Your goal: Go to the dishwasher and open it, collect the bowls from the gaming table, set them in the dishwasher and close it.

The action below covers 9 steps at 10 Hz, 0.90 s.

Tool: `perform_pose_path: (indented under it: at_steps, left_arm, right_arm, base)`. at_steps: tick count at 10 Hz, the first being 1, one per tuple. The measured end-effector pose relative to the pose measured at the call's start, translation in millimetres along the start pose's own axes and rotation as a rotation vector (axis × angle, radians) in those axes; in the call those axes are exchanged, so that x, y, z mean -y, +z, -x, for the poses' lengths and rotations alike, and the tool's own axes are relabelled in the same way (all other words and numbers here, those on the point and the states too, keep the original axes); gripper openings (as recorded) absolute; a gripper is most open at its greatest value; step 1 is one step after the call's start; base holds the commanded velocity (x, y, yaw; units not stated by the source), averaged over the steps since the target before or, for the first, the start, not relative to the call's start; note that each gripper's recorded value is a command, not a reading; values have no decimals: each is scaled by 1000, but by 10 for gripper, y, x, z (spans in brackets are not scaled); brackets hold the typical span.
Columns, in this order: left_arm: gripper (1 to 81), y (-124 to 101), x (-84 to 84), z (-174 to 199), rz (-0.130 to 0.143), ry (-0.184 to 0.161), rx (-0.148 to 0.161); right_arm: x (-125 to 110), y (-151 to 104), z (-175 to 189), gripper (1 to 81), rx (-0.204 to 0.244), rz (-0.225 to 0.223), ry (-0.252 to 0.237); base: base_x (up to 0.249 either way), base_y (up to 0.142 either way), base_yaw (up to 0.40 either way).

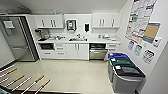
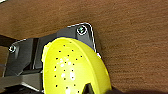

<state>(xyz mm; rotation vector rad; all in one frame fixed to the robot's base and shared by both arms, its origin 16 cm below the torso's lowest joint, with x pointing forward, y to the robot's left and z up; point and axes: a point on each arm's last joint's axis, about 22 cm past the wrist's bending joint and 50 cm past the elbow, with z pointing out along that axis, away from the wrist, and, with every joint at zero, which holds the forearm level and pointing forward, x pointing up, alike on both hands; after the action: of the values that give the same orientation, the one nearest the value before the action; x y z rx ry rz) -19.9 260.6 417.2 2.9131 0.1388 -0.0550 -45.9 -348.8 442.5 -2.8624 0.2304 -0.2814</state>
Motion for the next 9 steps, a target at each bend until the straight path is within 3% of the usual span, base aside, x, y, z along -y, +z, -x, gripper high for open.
perform_pose_path:
  at_steps: [4, 9]
  left_arm:
    - [10, 0, -37, -89, 5, 5, -20]
    - [10, -1, -28, -83, 4, 4, -19]
  right_arm:
    - [-2, 9, -58, 10, -16, -2, -5]
    - [0, 4, -36, 10, -12, -4, -9]
  base:
    - [255, 0, 0]
    - [254, 0, 0]
